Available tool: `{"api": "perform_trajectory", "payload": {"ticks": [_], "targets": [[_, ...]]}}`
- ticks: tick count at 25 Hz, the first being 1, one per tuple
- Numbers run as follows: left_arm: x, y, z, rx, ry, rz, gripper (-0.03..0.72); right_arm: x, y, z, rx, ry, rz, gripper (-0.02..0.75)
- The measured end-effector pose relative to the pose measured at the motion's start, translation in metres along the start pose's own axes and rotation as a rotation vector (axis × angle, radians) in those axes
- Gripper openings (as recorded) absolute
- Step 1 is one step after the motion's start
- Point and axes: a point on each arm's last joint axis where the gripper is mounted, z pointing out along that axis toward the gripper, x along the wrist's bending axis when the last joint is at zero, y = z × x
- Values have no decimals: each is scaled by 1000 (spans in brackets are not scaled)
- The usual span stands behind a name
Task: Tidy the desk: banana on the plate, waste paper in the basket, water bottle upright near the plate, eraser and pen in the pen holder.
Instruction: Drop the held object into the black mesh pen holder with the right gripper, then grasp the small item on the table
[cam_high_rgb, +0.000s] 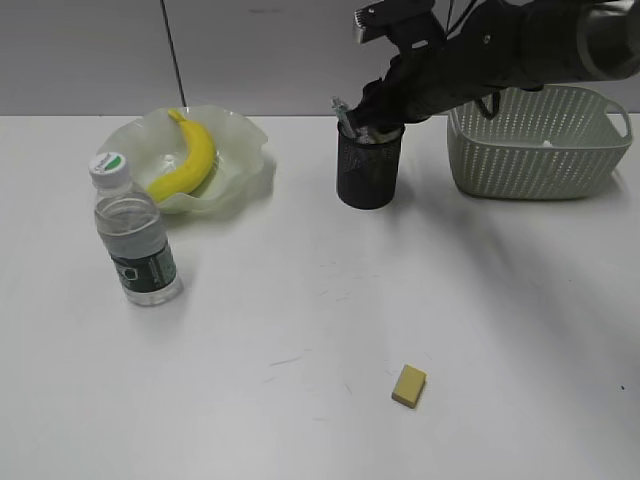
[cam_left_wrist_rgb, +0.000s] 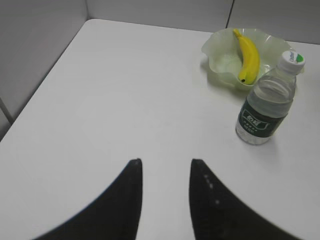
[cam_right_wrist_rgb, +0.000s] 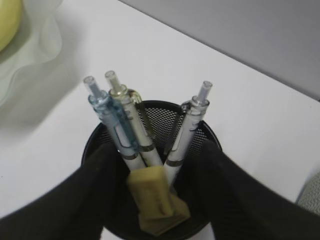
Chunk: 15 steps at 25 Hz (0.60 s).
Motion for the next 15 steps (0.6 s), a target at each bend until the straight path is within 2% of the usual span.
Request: {"api": "perform_trajectory", "payload": {"ticks": [2, 4, 6, 9, 12, 15], "targets": [[0, 0, 0, 0, 0, 0, 239, 1, 2, -4, 18, 15, 9, 501], [0, 0, 0, 0, 0, 0, 237, 1, 11, -17, 13, 25, 12, 531], [0, 0, 0, 0, 0, 0, 237, 2, 22, -43, 0, 35, 11, 515], [0, 0, 0, 0, 0, 0, 237, 4, 28, -107, -10, 42, -25, 454], [0, 0, 0, 0, 0, 0, 237, 13, -1, -175, 75, 75, -25, 379], [0, 0, 0, 0, -1, 0, 237, 23, -46, -245, 196, 97, 48, 343]]}}
